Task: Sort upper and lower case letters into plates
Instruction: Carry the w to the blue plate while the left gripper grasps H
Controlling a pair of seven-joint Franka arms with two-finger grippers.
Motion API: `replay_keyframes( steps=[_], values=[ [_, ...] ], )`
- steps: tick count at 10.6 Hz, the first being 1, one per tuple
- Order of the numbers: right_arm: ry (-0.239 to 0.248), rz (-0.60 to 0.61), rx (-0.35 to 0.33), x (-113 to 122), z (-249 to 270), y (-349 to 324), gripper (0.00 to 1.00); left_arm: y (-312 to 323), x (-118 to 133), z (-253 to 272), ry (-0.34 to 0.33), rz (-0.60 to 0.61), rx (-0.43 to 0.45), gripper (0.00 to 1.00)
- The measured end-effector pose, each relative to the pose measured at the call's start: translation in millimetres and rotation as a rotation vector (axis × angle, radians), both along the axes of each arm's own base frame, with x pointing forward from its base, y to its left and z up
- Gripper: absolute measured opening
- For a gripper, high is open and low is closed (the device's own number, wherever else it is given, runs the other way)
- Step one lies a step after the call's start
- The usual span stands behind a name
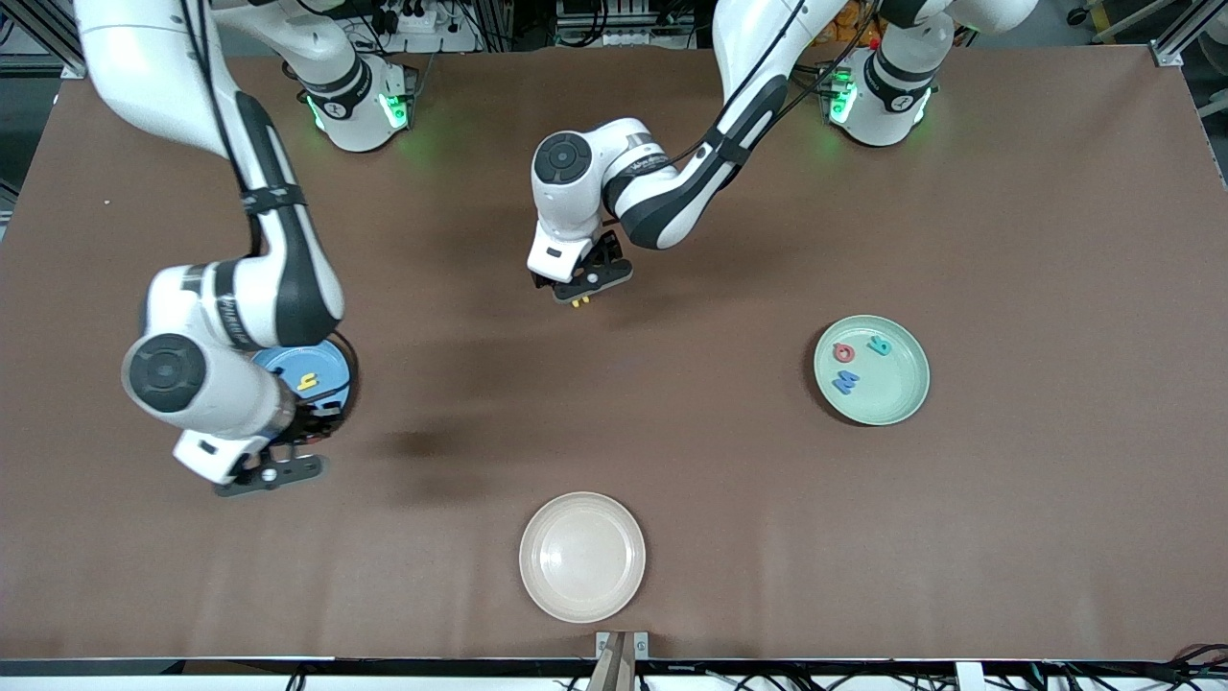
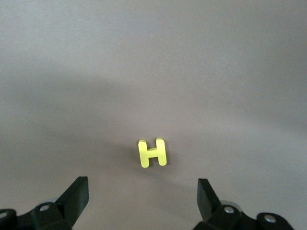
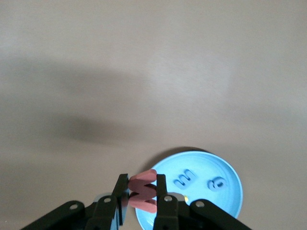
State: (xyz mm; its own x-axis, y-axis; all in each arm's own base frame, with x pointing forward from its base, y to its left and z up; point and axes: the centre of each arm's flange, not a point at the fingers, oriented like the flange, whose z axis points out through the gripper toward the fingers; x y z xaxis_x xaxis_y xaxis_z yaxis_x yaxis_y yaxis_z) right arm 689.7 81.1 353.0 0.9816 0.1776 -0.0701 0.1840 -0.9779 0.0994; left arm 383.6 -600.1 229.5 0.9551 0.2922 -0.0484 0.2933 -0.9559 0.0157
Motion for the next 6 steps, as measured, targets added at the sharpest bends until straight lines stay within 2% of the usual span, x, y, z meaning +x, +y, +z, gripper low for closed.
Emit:
replay_keyframes(
  steps=[2, 3, 6],
  values=[
    [0.026, -0.069, -0.002, -3.3, -3.0, -38.6, 0.27, 3.9, 6.1, -22.6, 0.012, -0.078, 0.016, 1.00],
    [0.045, -0.094, -0.001, -5.6, -9.2, -63.2, 0.27, 4.9, 9.8, -29.0, 0.016, -0.076, 0.019, 1.00],
    [0.153, -0.147, 0.021, -23.3, -31.0, -108.5, 0.27, 10.2, 21.2, -35.3, 0.044, 0.104, 0.018, 1.00]
  ],
)
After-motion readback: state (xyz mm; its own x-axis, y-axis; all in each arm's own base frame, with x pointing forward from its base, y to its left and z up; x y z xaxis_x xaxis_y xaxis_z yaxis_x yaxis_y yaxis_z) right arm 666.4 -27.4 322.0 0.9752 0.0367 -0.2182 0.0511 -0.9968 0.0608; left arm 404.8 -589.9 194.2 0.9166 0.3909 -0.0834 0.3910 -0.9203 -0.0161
